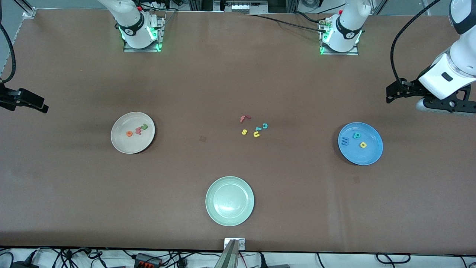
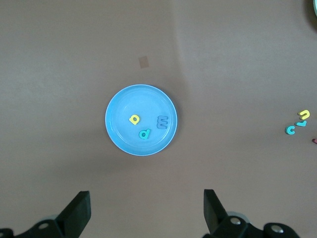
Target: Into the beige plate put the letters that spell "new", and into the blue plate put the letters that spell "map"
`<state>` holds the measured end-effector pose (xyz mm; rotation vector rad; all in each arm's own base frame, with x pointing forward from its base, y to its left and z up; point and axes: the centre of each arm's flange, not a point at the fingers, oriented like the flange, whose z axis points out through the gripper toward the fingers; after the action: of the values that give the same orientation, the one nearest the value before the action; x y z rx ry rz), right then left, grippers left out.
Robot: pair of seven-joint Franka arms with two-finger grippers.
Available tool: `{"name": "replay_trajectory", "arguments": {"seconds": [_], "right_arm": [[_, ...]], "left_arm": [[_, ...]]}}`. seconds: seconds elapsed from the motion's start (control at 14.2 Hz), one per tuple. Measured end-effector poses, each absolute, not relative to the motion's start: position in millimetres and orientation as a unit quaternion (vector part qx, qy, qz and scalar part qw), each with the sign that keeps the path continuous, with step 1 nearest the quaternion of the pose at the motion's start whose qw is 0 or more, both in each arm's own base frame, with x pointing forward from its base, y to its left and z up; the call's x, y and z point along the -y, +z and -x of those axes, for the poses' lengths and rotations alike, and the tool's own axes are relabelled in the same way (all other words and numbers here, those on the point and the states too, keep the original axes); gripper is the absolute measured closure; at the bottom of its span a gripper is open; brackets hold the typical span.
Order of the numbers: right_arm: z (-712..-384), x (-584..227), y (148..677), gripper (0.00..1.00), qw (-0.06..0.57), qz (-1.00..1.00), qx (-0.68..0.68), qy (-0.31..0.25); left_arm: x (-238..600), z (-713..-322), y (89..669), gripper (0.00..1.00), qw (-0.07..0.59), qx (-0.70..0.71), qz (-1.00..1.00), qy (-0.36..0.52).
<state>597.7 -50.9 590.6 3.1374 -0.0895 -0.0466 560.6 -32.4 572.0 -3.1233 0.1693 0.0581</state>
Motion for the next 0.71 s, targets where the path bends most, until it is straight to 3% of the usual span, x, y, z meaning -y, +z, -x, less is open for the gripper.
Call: {"name": "replay_trajectory", "arguments": {"seconds": [0.71], "right_arm": [[-546.9,49.9,590.6,0.00,-0.002,-1.000,0.023,-0.016]], "left_arm": [[32.5,-560.6,572.2,0.00,0.007,-0.055,0.998,0.018]]}}
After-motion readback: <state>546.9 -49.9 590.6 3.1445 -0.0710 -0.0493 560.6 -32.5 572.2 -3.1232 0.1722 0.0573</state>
